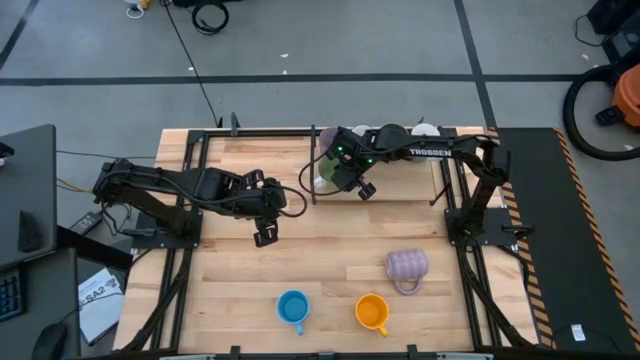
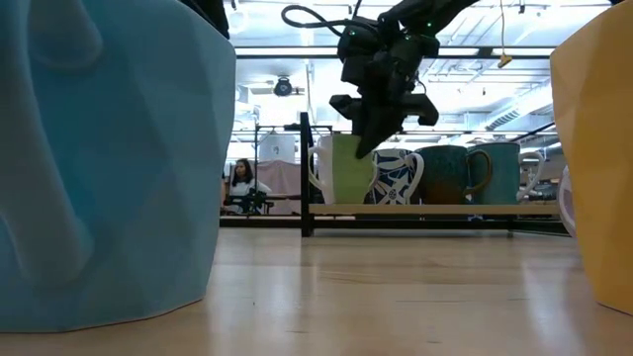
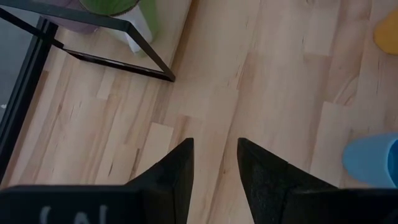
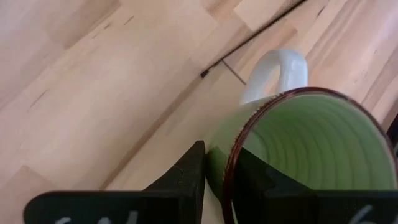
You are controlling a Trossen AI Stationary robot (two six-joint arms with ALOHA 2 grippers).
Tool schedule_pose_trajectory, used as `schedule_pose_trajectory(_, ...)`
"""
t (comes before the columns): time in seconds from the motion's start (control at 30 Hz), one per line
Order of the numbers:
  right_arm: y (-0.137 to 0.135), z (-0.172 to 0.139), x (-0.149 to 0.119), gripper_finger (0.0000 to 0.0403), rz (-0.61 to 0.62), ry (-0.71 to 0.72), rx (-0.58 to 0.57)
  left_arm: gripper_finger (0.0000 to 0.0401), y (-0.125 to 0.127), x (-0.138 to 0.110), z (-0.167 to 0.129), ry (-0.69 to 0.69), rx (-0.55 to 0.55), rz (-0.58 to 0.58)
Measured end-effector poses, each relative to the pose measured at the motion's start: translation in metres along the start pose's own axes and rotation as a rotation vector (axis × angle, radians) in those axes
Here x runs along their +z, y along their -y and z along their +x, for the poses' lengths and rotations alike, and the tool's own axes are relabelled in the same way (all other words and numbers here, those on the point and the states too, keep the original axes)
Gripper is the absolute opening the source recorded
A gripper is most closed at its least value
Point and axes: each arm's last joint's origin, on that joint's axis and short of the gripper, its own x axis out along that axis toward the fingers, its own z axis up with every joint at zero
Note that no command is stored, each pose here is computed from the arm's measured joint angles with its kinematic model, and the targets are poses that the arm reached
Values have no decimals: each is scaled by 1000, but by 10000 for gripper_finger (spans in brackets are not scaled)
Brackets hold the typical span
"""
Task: Place coffee mugs
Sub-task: Put the green mug on the shelf
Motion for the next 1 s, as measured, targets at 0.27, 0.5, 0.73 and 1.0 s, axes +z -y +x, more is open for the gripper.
schedule_pose_trajectory(0.27, 0, 0, 0, 67, 0, 1, -1, 130, 0, 0, 0, 0, 0, -1)
schedule_pose_trajectory(0.5, 0, 0, 0, 71, -1, 0, -3, 130, 0, 0, 0, 0, 0, -2)
schedule_pose_trajectory(0.73, 0, -1, 0, 88, -1, 0, -5, 130, 0, 0, 0, 0, 0, -2)
schedule_pose_trajectory(1.0, 0, -1, 0, 119, -2, 1, -6, 130, 0, 0, 0, 0, 0, -2)
